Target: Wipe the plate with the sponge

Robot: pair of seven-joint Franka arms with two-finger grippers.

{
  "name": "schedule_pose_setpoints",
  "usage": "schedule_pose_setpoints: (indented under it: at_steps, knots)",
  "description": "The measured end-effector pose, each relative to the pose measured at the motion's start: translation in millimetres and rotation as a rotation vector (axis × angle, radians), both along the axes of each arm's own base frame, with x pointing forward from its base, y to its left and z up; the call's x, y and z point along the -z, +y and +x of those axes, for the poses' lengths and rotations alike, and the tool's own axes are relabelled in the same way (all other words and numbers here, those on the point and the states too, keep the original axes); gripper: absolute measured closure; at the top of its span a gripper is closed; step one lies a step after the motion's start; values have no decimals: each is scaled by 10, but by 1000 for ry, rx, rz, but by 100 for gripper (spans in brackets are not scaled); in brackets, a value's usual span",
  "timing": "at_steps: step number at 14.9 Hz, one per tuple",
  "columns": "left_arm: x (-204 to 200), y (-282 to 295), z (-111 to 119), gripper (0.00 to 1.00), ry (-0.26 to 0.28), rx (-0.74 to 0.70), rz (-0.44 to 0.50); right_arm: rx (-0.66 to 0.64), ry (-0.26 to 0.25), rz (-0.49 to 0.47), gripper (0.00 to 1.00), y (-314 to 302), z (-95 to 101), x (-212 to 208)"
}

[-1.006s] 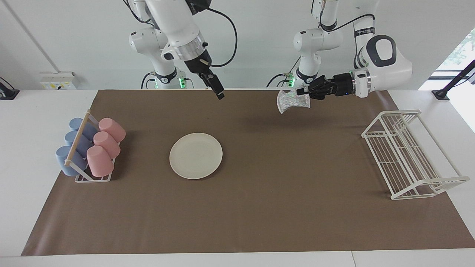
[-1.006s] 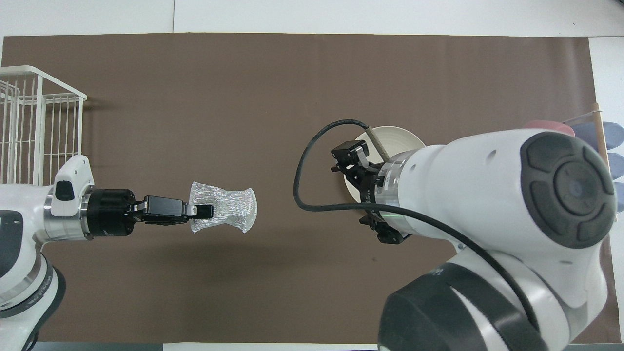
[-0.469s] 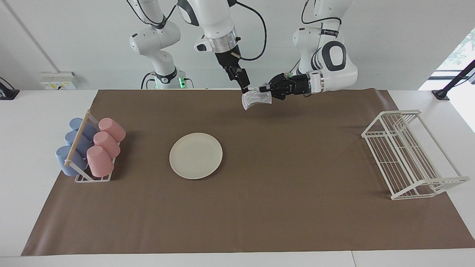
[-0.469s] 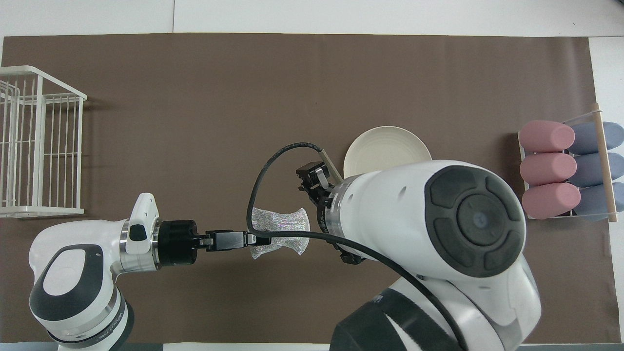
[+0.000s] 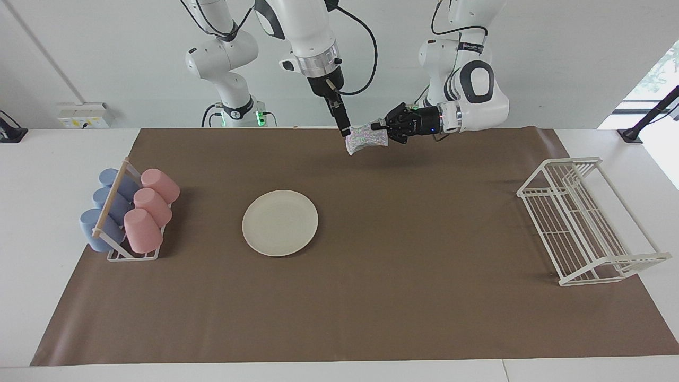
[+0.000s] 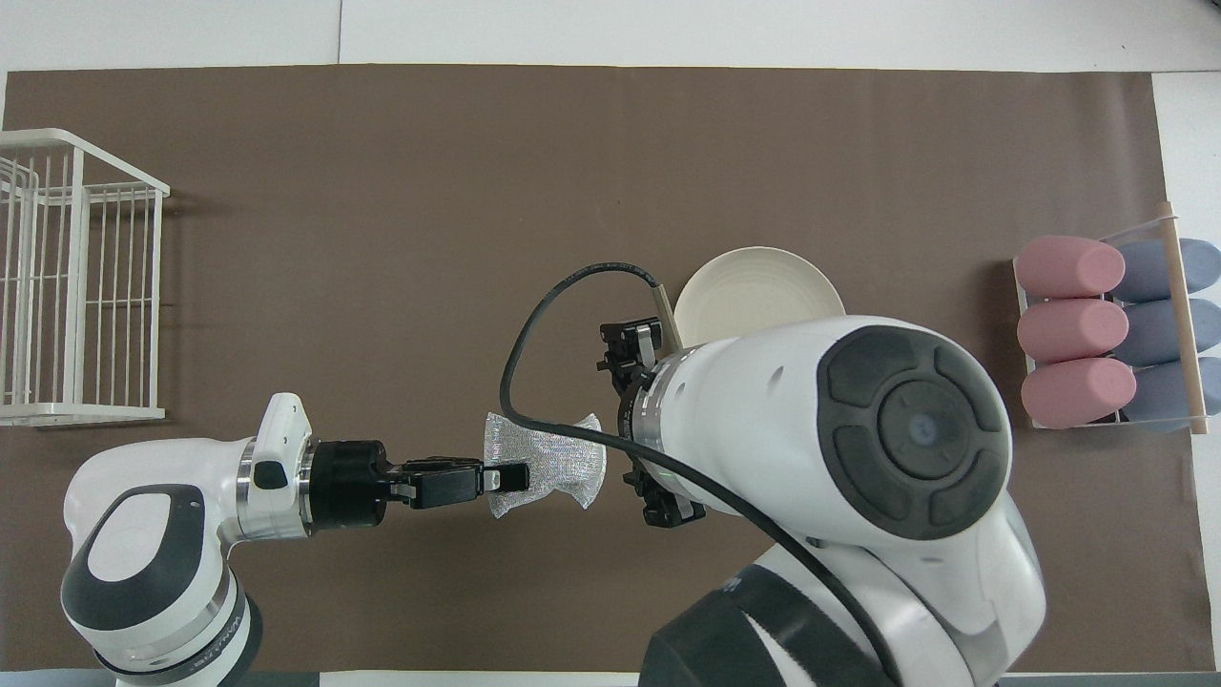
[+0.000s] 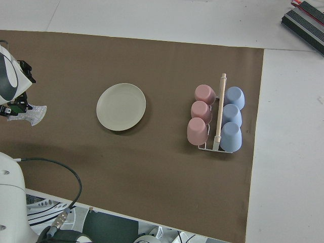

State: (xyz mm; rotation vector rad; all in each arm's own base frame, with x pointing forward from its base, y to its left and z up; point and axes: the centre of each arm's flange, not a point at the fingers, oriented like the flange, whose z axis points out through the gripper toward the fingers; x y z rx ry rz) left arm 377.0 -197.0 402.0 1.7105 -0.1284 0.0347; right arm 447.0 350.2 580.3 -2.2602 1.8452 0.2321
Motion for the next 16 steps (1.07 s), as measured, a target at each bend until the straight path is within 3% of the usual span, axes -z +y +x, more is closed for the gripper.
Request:
schedule_pose_setpoints:
  at_steps: [5,10,14,16]
  knots:
    - [-29,-11,-4,94,-6,0,-19,33,38,-19,0,168,-119,337]
    - [-42,-18,-9,94,-6,2,-27,-1,22,-11,0,428,-351,610]
    - [-56,-24,-15,94,-5,7,-39,17,6,4,0,498,-405,714]
    - [-57,-20,-13,94,-4,6,-40,19,5,5,18,494,-400,716]
